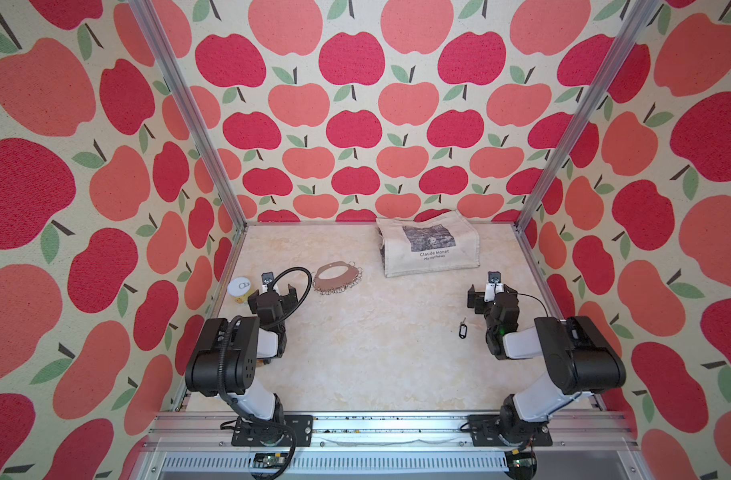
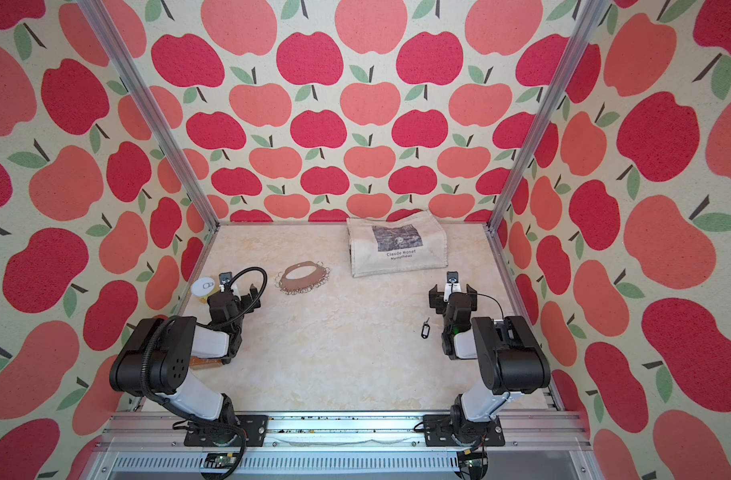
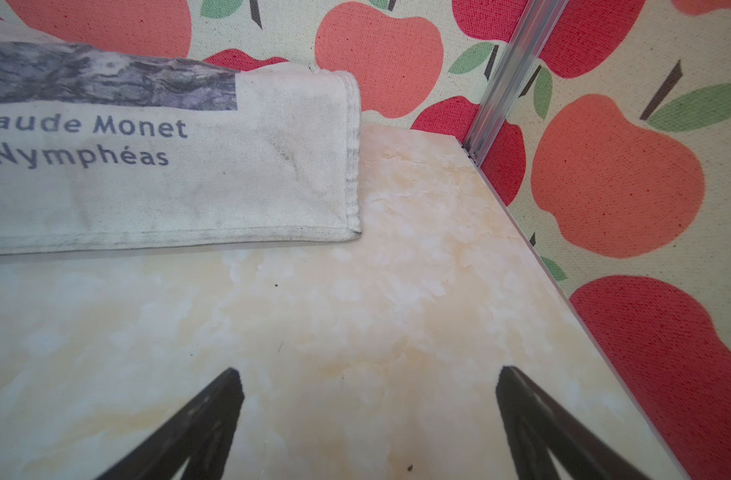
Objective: Put the keys on the keyring
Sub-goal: 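Move the left gripper over the silver ring plate while the right gripper advances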
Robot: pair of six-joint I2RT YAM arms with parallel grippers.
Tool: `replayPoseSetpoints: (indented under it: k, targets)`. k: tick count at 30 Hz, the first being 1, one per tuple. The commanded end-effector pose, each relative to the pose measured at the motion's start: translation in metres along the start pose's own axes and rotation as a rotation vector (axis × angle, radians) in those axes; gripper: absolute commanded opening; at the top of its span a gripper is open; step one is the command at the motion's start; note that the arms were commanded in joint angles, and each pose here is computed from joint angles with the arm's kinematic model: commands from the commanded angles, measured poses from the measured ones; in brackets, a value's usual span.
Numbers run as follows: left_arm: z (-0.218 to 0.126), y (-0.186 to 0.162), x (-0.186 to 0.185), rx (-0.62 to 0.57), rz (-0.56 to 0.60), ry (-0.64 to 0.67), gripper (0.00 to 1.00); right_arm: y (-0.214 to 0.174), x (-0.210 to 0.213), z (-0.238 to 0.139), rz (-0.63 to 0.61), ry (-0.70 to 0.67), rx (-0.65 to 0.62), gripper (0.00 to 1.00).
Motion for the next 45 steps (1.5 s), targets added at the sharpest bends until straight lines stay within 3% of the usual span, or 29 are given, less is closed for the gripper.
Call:
replayPoseSetpoints:
  k: [1,4,7,10,13,18,25,31,37,45]
  targets:
    - [0.004,0.005,0.001,-0.006,-0.021,-0.009,0.99,0.007,-0.003,0.004,0.039,0.017,-0.001,0.99]
    - [-0.001,0.019,0.004,0.003,-0.015,-0.009,1.0,0.023,-0.002,-0.001,0.016,0.008,0.016,0.99]
    - [-0.01,0.06,0.007,0.062,0.004,0.001,0.99,0.054,-0.003,-0.009,0.004,-0.053,0.097,0.99]
    - [-0.019,0.092,-0.011,0.108,0.041,-0.126,0.99,0.069,0.005,-0.019,0.089,0.014,0.187,0.99]
    - [-0.02,0.102,-0.039,0.215,0.088,-0.213,0.99,0.071,0.017,-0.029,0.143,0.066,0.25,0.99]
    - [-0.014,0.096,-0.091,0.373,0.063,-0.39,0.99,0.074,0.037,-0.044,0.157,0.139,0.323,0.99]
    - [0.007,0.089,-0.144,0.497,0.085,-0.494,0.99,0.075,0.055,-0.052,0.132,0.204,0.389,0.99]
    - [0.032,0.082,-0.166,0.638,0.093,-0.536,0.99,0.078,0.062,-0.054,0.164,0.24,0.392,0.99]
    - [0.046,0.077,-0.19,0.741,0.077,-0.611,0.93,0.075,0.067,-0.053,0.181,0.263,0.408,0.99]
    - [0.053,0.052,-0.202,0.838,0.085,-0.588,0.86,0.076,0.068,-0.059,0.188,0.282,0.41,0.99]
Point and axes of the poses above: each gripper's point midway between its finger pads, its own z axis out along the fingers, its own x axis along the line the jaws close on, y = z × x, the point moved 6 cm from there along -z, back along the fingers, and after that the axes turned 6 degrees about z, right-handed, at the moved point
